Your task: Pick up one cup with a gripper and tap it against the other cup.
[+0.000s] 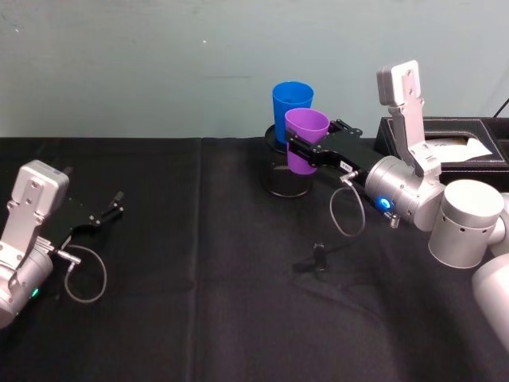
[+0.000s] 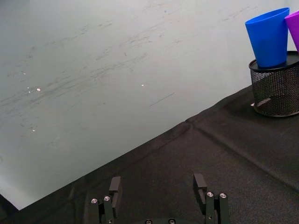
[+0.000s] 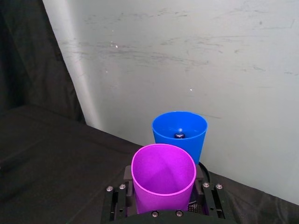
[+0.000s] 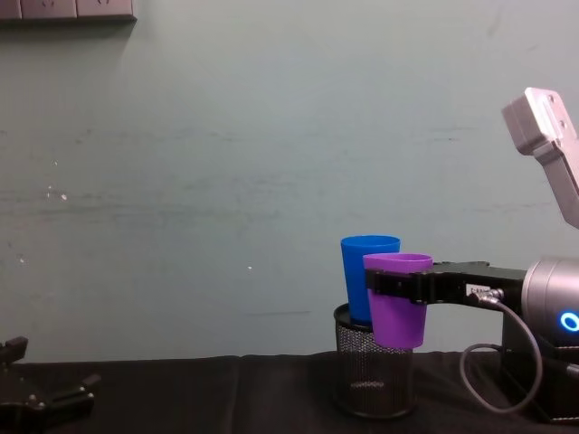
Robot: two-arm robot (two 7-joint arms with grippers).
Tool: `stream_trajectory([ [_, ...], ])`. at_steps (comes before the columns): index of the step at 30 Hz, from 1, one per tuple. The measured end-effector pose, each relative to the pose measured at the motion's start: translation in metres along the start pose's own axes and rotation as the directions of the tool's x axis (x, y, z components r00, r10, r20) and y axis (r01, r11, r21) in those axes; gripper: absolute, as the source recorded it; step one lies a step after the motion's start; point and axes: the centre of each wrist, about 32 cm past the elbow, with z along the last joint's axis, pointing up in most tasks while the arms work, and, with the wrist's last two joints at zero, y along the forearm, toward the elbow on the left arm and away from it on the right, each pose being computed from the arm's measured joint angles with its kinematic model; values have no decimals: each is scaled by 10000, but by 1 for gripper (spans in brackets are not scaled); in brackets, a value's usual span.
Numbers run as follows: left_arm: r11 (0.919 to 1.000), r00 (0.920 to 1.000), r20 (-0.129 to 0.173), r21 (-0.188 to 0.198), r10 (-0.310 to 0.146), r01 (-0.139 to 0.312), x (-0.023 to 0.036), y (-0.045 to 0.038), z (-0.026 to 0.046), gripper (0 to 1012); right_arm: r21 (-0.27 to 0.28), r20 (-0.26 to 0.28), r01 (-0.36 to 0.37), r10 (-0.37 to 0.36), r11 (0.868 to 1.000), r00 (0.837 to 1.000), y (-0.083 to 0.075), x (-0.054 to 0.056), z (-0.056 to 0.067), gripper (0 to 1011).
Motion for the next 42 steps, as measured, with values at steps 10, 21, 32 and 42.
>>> stream_trajectory([
  [10,10000,10000,0,0,1,-1,0,0,0,1000,0,1,0,0,10000,10000,0,0,0,726],
  [21,10000,10000,0,1,0,0,0,0,0,1000,0,0,0,0,10000,10000,0,0,0,726],
  [32,10000,10000,0,0,0,0,0,0,0,1000,0,0,0,0,10000,10000,0,0,0,726],
  [42,10000,10000,0,0,0,0,0,0,0,1000,0,1,0,0,10000,10000,0,0,0,726],
])
